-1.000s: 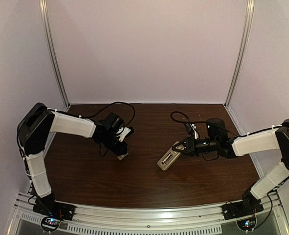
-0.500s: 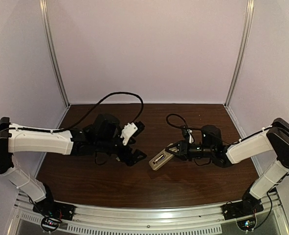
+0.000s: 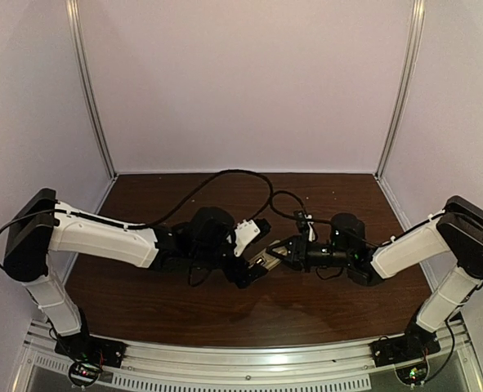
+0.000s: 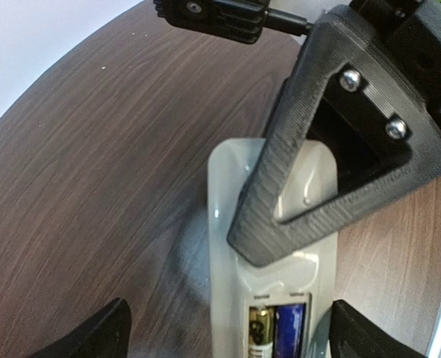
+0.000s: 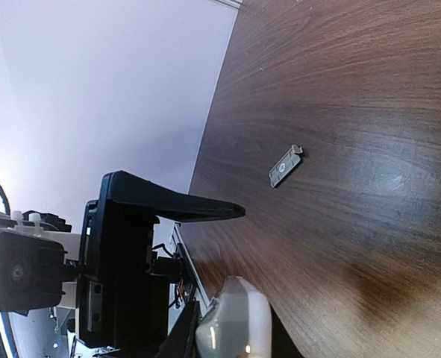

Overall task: Load the batteries into the remote control
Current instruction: Pass from the right arm to the left, then place the remote control without the battery cover at the center of the board.

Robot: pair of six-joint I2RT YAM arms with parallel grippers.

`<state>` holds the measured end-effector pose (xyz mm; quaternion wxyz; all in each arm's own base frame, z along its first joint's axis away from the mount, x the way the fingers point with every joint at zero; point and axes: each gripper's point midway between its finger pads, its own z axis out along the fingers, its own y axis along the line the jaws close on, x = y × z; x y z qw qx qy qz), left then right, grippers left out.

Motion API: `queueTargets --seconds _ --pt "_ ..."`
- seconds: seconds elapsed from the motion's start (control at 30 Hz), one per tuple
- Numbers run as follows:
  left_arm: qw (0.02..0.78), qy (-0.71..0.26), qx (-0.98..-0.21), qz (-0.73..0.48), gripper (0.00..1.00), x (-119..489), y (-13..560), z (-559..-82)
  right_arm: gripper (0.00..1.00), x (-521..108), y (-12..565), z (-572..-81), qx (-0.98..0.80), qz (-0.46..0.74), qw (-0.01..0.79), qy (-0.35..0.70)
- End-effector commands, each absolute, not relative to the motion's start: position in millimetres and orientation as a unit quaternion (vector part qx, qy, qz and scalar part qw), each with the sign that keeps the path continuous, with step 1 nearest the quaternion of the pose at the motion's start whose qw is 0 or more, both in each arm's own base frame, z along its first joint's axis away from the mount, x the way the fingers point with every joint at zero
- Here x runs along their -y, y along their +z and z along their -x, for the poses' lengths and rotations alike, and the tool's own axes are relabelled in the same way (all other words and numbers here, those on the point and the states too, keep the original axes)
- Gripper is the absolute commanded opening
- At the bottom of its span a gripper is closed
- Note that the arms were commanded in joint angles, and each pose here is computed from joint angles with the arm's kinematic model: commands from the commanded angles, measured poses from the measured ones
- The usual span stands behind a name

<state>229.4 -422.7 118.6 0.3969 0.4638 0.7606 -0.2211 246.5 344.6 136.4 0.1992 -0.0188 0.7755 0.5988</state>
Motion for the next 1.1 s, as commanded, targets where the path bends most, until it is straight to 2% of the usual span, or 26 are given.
queueTargets --seconds 0.0,0.1,0.23,0.4,0.43,0.47,0.5,0.57,0.6,0.67,0.7,0.8,1.07 --pt "0.406 -0.224 -0.744 -0.481 0.89 438 124 -234 0.00 -351 150 -244 -0.758 0.020 0.209 0.618" --pt "0.394 -0.240 -0.735 -0.497 0.78 445 121 -227 0.00 -352 149 -243 -0.757 0.020 0.206 0.619" --pt "0.385 -0.244 -0.732 -0.506 0.57 447 118 -224 0.00 -352 147 -241 -0.759 0.020 0.203 0.618" --pt "0.373 -0.231 -0.740 -0.510 0.42 442 111 -224 0.04 -354 148 -241 -0.757 0.022 0.200 0.621" --pt "0.370 -0.229 -0.741 -0.511 0.39 441 110 -223 0.08 -354 148 -241 -0.758 0.022 0.199 0.621" --pt "0.368 -0.228 -0.742 -0.512 0.36 440 109 -222 0.17 -354 148 -242 -0.759 0.023 0.199 0.620" --pt "0.365 -0.228 -0.743 -0.513 0.34 438 108 -221 0.26 -353 147 -243 -0.761 0.023 0.200 0.616" --pt "0.363 -0.229 -0.743 -0.514 0.32 435 107 -219 0.52 -347 145 -247 -0.768 0.018 0.204 0.607" --pt "0.355 -0.227 -0.745 -0.517 0.31 431 104 -216 0.58 -343 145 -248 -0.769 0.015 0.207 0.604" --pt "0.342 -0.217 -0.753 -0.519 0.30 422 97 -213 0.76 -329 147 -256 -0.769 0.005 0.220 0.600" --pt "0.337 -0.214 -0.754 -0.521 0.30 419 94 -211 0.80 -321 148 -259 -0.769 0.001 0.227 0.597" --pt "0.314 -0.202 -0.763 -0.528 0.30 408 82 -205 0.85 -299 148 -267 -0.782 -0.001 0.248 0.572" --pt "0.249 -0.148 -0.785 -0.547 0.33 381 46 -196 0.97 -233 155 -282 -0.843 0.015 0.349 0.409"
